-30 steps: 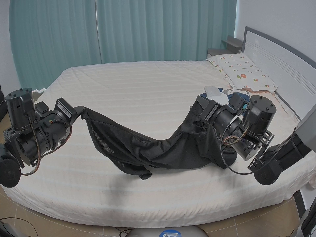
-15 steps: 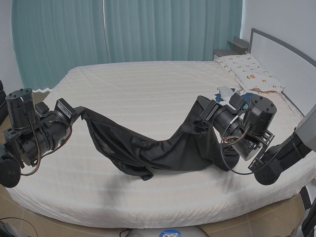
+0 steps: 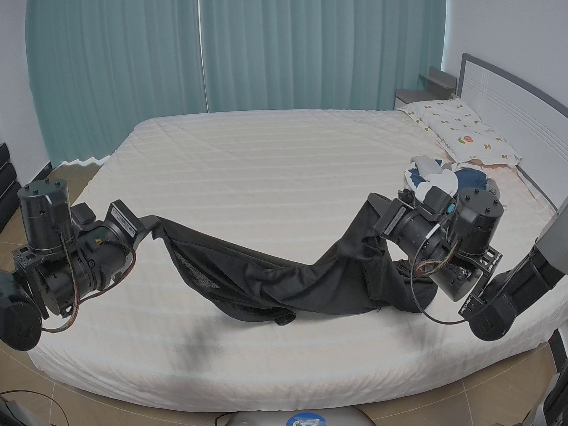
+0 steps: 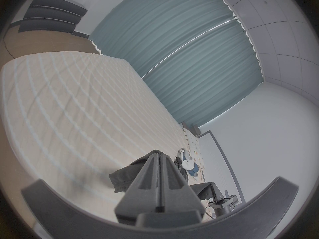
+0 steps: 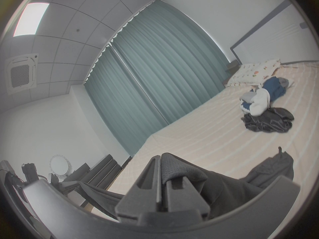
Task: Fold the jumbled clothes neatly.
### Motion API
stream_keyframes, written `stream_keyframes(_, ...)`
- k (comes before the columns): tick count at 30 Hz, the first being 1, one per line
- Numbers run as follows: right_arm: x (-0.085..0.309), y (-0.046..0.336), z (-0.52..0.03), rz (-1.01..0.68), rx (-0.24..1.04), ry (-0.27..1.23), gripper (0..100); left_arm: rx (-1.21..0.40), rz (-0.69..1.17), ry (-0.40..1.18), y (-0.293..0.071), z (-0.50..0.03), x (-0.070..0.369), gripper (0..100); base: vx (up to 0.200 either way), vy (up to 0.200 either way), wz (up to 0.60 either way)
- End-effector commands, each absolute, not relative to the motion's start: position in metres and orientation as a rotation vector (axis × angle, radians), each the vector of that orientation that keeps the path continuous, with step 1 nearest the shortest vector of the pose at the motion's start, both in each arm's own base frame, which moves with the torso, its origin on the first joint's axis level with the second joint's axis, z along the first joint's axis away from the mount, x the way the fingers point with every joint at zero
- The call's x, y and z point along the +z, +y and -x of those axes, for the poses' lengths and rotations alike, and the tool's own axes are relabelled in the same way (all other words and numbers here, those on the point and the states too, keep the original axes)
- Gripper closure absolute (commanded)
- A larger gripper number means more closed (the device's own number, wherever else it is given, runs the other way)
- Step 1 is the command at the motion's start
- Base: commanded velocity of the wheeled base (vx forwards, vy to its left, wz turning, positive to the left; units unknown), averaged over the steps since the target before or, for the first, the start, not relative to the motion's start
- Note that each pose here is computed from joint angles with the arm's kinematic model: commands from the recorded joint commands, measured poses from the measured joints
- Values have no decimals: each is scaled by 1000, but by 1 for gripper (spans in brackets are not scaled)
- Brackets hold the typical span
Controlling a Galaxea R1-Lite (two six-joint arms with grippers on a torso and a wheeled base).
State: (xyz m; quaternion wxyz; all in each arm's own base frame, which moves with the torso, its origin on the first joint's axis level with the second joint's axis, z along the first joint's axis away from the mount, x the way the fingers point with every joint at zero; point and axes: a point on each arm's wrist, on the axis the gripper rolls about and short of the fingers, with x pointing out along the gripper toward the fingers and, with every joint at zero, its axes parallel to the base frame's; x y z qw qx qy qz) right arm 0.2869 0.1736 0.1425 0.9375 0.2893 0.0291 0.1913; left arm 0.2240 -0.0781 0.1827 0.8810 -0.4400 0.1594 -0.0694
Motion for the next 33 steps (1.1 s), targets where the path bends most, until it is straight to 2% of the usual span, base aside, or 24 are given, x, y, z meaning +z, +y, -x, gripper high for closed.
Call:
stream_keyframes(1, 136, 157, -274, -607, 385, 116, 100, -147, 902, 390, -83, -217, 174, 100, -200, 0, 0)
stream_keyframes(4, 129, 150, -261, -631, 386, 158, 100, -156, 890, 423, -85, -210, 175, 100, -200, 0, 0)
stream_keyframes(11, 147, 138, -234, -645, 406, 114, 100, -206, 870, 475, -91, -186, 185, 100, -200, 0, 0)
stream_keyframes(15, 191, 130, -199, -665, 495, -31, 100, -266, 888, 431, -85, -163, 214, 100, -200, 0, 0)
stream_keyframes(18, 211, 126, -177, -660, 547, -81, 100, -295, 902, 398, -81, -152, 231, 100, 0, 0, 0)
stream_keyframes(20, 239, 115, -159, -686, 571, -144, 100, -323, 914, 362, -79, -145, 251, 100, 0, 0, 0)
stream_keyframes(21, 239, 115, -159, -686, 571, -144, 100, -323, 914, 362, -79, -145, 251, 100, 0, 0, 0)
stream_keyframes(22, 266, 108, -155, -712, 570, -215, 100, -343, 930, 316, -78, -144, 268, 100, 0, 0, 0)
stream_keyframes(27, 331, 93, -164, -750, 506, -398, 100, -359, 972, 179, -73, -150, 308, 100, 0, 0, 0)
stream_keyframes(29, 340, 92, -167, -751, 503, -408, 100, -352, 976, 162, -72, -153, 313, 100, 0, 0, 0)
stream_keyframes(33, 367, 97, -212, -739, 415, -425, 100, -274, 989, 118, -74, -190, 326, 100, 0, 0, 0)
